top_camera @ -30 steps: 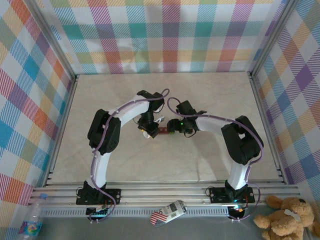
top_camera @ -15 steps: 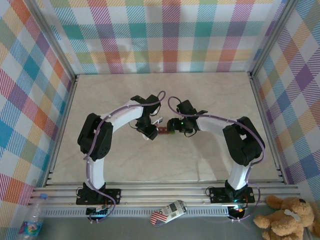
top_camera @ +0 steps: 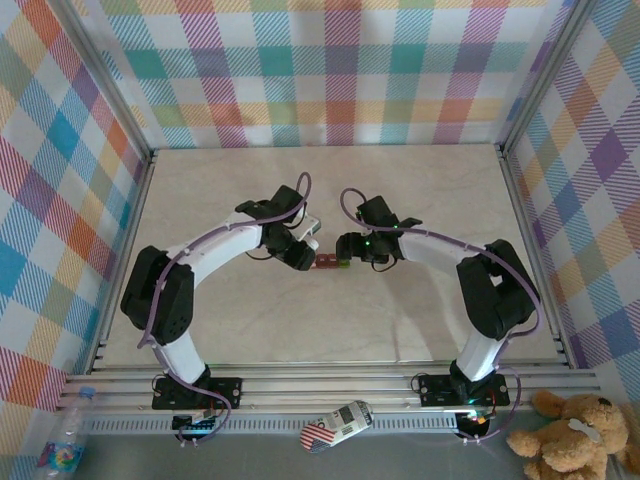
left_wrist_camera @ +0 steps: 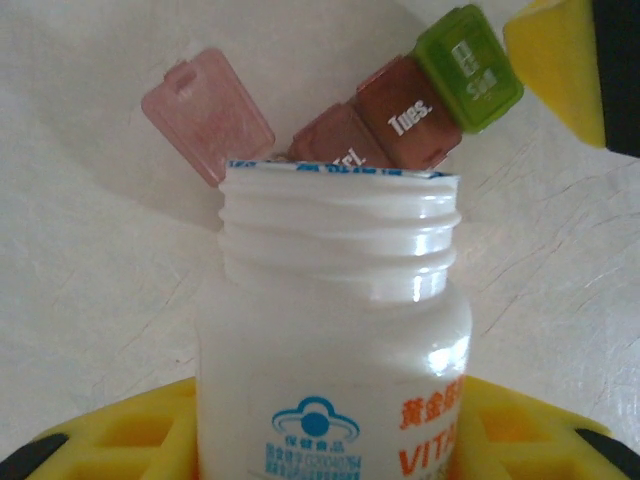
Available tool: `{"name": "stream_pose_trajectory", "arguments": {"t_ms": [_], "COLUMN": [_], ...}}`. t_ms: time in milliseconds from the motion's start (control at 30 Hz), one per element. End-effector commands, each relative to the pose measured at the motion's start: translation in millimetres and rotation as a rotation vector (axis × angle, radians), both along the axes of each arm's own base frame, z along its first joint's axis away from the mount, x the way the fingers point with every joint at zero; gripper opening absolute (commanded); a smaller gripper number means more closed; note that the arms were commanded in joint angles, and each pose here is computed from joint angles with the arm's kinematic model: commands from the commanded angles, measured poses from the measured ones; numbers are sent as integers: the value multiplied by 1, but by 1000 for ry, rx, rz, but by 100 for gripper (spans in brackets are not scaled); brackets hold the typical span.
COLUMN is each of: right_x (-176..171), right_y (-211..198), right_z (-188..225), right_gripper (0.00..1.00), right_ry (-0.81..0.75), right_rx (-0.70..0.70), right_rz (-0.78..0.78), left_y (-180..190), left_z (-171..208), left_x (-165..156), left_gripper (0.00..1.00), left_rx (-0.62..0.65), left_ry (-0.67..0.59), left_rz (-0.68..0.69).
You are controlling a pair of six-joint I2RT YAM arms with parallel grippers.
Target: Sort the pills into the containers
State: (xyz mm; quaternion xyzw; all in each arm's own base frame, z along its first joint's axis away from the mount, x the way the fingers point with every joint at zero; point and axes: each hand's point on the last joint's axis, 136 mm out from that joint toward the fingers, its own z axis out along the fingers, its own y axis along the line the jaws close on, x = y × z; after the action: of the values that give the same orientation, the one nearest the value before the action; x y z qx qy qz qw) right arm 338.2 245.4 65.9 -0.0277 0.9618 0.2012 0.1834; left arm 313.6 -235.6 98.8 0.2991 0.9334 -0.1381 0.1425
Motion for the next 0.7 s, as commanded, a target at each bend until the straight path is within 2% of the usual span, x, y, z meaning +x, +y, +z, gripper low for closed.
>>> {"name": "stream_pose_trajectory", "arguments": {"t_ms": [0, 300, 433, 667], "right_x": [6, 16, 23, 33], "right_y": [-3, -30, -56, -102], "right_z": [18, 33, 40, 28], "right_gripper": [75, 75, 75, 76], "right_ry": [-22, -41, -49, 19], "right_rx": [10, -8, -36, -135], "right_rz": [-28, -93, -140, -198], "left_y": [-7, -19, -22, -29], "left_z": [17, 62, 96, 173], "left_x": [4, 15, 23, 25], "left_gripper": [0, 0, 0, 0], "left_rx": [-85, -250, -341, -547], "left_ry": [-62, -236, -359, -629], "left_rz": [-3, 26, 46, 14]}}
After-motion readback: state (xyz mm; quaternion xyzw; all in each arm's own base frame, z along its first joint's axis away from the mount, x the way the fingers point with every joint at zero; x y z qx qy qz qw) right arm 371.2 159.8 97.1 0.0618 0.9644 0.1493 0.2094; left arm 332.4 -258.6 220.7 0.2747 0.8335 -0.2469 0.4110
